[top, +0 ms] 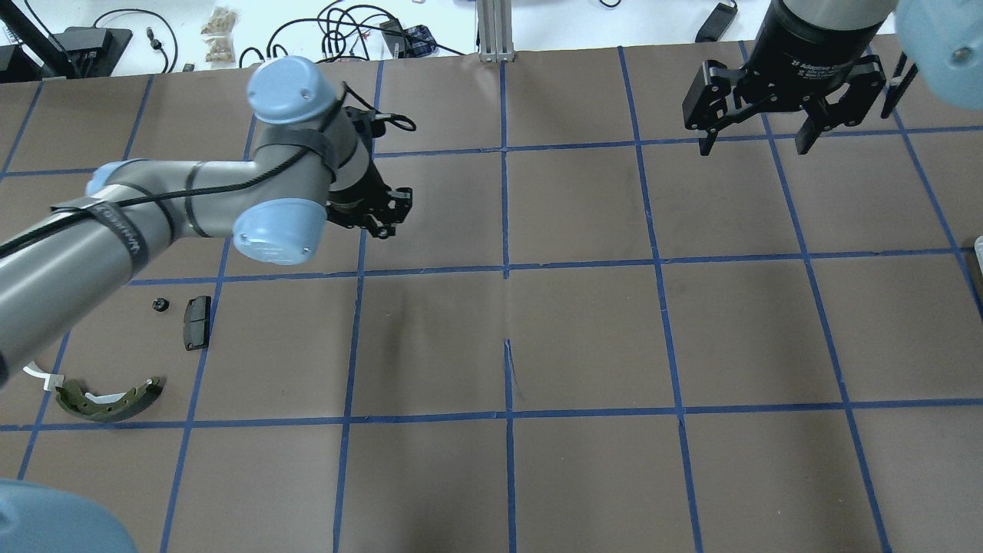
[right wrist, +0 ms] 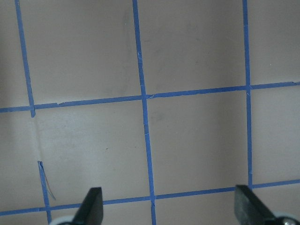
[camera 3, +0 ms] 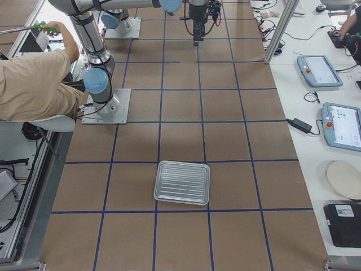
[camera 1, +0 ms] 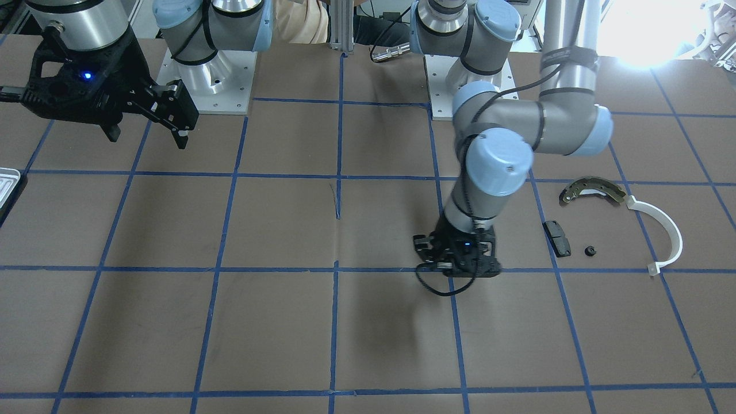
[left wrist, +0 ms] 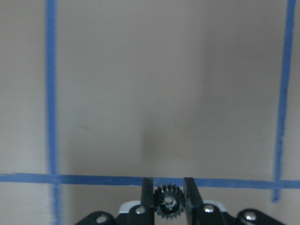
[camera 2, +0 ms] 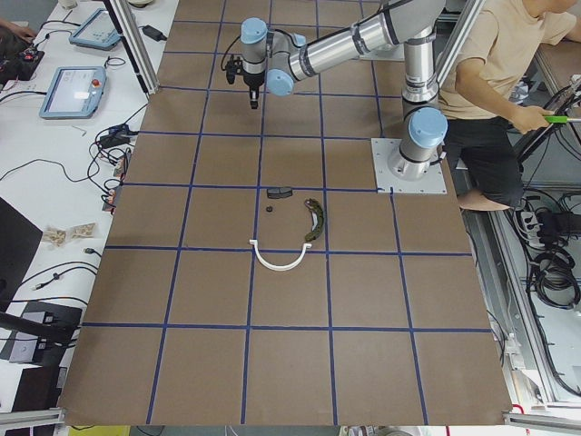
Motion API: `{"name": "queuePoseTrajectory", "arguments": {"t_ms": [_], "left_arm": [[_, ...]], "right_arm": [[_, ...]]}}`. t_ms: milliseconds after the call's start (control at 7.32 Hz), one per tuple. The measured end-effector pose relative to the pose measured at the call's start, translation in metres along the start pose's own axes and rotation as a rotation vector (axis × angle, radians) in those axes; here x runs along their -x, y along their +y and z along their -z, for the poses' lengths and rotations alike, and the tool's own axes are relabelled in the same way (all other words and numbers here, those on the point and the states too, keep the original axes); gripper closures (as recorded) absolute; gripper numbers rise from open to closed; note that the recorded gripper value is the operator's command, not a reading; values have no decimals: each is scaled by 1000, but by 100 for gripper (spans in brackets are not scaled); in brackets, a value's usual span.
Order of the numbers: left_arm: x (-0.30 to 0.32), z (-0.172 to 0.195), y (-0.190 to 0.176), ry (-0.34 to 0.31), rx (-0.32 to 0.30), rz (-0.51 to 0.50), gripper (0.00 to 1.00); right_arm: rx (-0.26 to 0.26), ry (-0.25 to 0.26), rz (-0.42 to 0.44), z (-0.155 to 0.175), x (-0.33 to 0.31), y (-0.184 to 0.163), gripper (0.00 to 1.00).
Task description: Place bearing gear from tray to pile
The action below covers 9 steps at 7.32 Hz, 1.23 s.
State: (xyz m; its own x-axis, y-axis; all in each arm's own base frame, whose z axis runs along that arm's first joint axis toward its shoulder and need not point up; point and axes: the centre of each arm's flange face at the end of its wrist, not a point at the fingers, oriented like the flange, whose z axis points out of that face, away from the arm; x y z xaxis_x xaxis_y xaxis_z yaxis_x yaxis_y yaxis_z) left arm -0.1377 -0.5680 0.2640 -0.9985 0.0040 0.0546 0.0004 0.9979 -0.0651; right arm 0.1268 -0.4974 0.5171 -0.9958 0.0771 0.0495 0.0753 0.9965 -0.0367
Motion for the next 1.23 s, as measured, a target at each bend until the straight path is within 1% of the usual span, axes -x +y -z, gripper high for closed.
{"name": "queuePoseTrajectory", "arguments": {"t_ms": [273, 547, 683, 957, 1230], "left_arm": [[119, 4, 12, -20, 16, -67, 96], [241, -2, 24, -42, 28, -125, 96], [289, -6, 32, -51, 23, -152, 96], [349, -25, 41, -66, 11, -182, 95], [371, -47, 42, -55, 20, -178, 88]], "right_arm": [[0, 0, 0, 0, 0, 0, 0], [-1, -1, 0, 0, 0, 0, 0], [-1, 0, 0, 1, 0, 0, 0], [-1, 0, -1, 0, 0, -1, 0], [-2, 0, -1, 0, -1, -1, 0]]}}
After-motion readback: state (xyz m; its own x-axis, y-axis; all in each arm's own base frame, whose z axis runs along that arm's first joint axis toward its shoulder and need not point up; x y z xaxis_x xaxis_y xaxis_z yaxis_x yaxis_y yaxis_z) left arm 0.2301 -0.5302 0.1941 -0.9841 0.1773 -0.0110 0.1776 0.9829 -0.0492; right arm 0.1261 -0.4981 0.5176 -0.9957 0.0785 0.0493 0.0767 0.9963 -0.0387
